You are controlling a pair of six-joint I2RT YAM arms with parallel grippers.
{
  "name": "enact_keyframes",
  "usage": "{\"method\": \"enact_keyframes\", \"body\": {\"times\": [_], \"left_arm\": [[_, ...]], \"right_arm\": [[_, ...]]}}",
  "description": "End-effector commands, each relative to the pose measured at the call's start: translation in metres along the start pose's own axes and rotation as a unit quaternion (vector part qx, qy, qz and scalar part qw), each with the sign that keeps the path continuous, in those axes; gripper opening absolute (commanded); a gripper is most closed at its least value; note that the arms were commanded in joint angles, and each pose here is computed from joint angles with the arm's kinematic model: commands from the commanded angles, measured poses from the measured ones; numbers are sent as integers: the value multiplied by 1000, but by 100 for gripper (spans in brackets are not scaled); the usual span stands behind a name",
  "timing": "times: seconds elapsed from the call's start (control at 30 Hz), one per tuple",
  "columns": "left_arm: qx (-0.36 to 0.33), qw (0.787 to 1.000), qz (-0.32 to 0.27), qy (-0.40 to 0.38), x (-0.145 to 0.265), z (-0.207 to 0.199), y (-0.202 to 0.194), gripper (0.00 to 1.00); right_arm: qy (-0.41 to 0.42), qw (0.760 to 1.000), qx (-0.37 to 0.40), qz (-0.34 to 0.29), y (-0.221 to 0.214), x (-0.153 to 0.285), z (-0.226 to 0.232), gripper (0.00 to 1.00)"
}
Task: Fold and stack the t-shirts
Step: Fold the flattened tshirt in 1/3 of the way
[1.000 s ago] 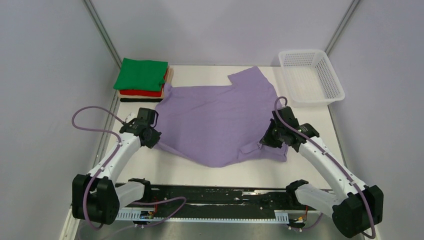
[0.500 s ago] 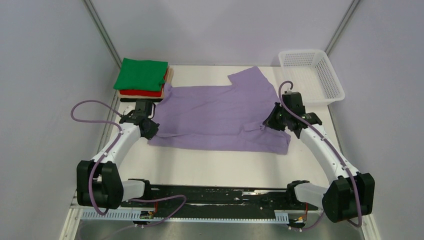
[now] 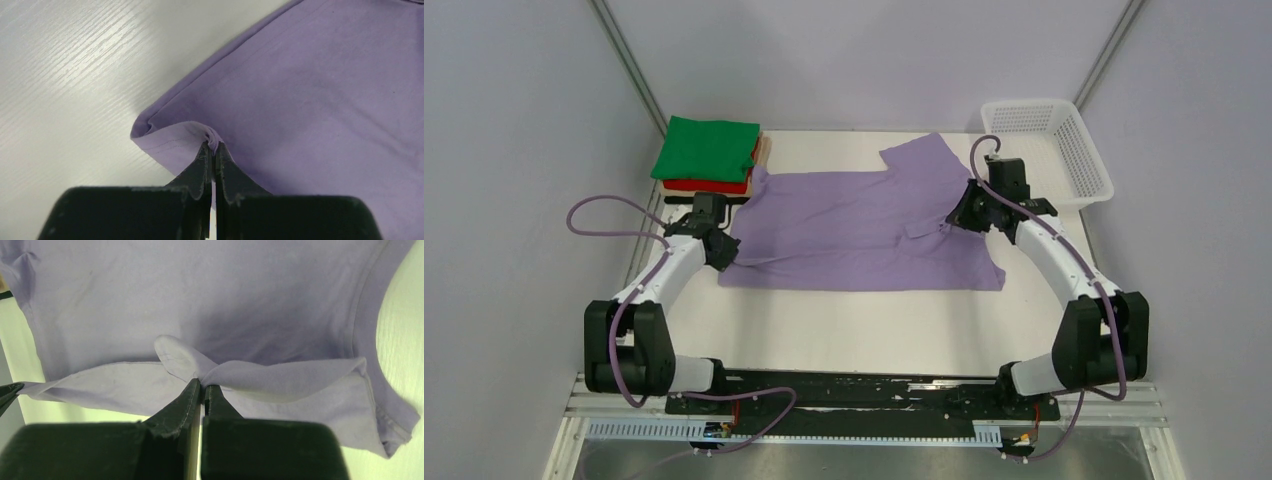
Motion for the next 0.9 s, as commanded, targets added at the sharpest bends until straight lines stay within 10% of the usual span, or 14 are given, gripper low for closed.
{"method": "enact_keyframes", "body": {"times": [0.0,0.3,0.4,0.47,0.6,0.87], "left_arm": [[15,999,-33,-6,-8,-11,23,0],[39,999,-30,18,-35,-14,34,36],[34,999,-31,7,-33,-24,44,83],[29,999,-35,1,-25,-28,51,98],[13,999,-39,-33,-10,-39,58,100],[-44,987,26,-149,-10,-71,31,100]], "right_arm": [[34,999,33,-24,29,-13,20,0],[-18,1000,-1,-23,70,-92,2,10],[-34,999,-18,-24,90,-114,-3,55],[-31,999,-19,-27,97,-116,2,74],[-25,999,-16,-38,96,-101,7,98],[-9,1000,8,7,28,-74,6,100]]}}
Point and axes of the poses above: each gripper's point midway between its finger pads, its own x axis back along the fingers, its own z axis along the line the jaws close on, y = z × x, the point moved 2 cm from there along x, back along the fingers, and after that the axes turned 14 degrees about -x, right-handed, at the moved point
